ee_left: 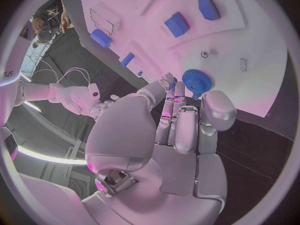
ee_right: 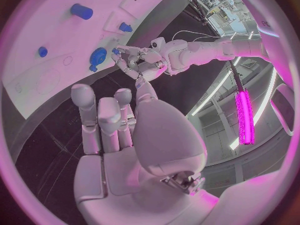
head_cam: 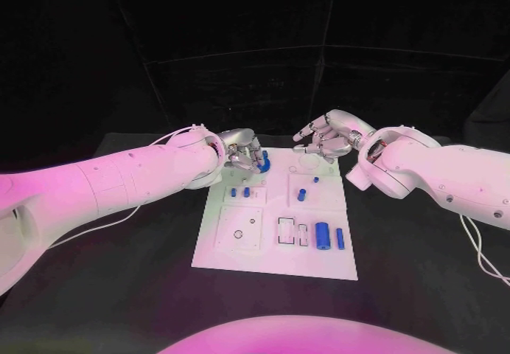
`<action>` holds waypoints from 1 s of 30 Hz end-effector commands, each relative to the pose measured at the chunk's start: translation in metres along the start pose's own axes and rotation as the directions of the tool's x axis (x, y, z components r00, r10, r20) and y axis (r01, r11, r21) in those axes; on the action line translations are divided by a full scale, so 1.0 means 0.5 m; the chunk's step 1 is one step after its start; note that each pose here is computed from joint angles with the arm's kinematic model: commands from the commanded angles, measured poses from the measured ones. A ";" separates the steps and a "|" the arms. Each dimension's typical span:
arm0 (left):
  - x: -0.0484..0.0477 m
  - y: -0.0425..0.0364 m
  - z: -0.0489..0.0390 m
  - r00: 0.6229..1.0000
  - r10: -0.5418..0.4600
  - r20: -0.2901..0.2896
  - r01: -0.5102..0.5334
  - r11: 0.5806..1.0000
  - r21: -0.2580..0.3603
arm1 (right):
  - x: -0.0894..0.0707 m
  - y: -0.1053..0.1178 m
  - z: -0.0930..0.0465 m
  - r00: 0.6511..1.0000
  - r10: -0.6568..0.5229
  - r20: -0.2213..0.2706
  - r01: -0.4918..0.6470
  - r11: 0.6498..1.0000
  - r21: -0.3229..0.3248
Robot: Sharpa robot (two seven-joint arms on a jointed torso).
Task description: Assemble the parts on the task board
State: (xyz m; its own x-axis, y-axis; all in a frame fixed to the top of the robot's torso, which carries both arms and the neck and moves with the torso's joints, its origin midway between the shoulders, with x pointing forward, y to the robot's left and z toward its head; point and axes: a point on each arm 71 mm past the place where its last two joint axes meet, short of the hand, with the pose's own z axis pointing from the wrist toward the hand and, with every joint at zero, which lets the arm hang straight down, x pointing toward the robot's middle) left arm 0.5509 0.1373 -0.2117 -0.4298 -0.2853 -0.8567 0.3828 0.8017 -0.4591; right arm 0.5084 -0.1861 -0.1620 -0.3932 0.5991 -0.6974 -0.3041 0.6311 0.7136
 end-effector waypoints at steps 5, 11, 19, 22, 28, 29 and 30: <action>-0.007 0.026 -0.020 0.998 -0.044 -0.041 0.042 0.998 -0.041 | -0.003 0.002 -0.001 1.000 0.002 0.008 -0.002 1.000 -0.006; -0.003 0.048 -0.030 0.997 -0.049 -0.056 0.045 0.996 -0.071 | -0.003 0.002 0.000 1.000 0.002 0.007 -0.002 1.000 -0.007; -0.002 0.069 -0.034 0.997 -0.051 -0.060 0.045 0.994 -0.103 | -0.004 0.001 -0.002 1.000 0.001 0.009 -0.001 1.000 -0.005; -0.001 0.072 -0.034 0.996 -0.052 -0.068 0.044 0.993 -0.111 | -0.004 0.001 -0.001 1.000 0.001 0.009 -0.001 1.000 -0.005; 0.003 0.075 -0.034 0.995 -0.053 -0.087 0.042 0.992 -0.122 | -0.004 0.001 -0.001 1.000 0.002 0.008 -0.001 1.000 -0.006; 0.004 0.075 -0.034 0.995 -0.053 -0.088 0.042 0.991 -0.124 | -0.004 0.001 0.000 1.000 0.002 0.009 -0.001 1.000 -0.006; 0.004 0.076 -0.034 0.995 -0.053 -0.089 0.041 0.991 -0.126 | -0.004 0.001 0.000 1.000 0.002 0.009 -0.001 1.000 -0.006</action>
State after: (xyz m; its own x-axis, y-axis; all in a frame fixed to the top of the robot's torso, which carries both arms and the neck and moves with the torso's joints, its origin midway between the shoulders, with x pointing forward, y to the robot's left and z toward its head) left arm 0.5510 0.1756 -0.2257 -0.5012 -0.2859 -0.8167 0.2729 0.8435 -0.4627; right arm 0.5087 -0.1878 -0.1621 -0.3912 0.5997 -0.6981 -0.3017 0.6330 0.7129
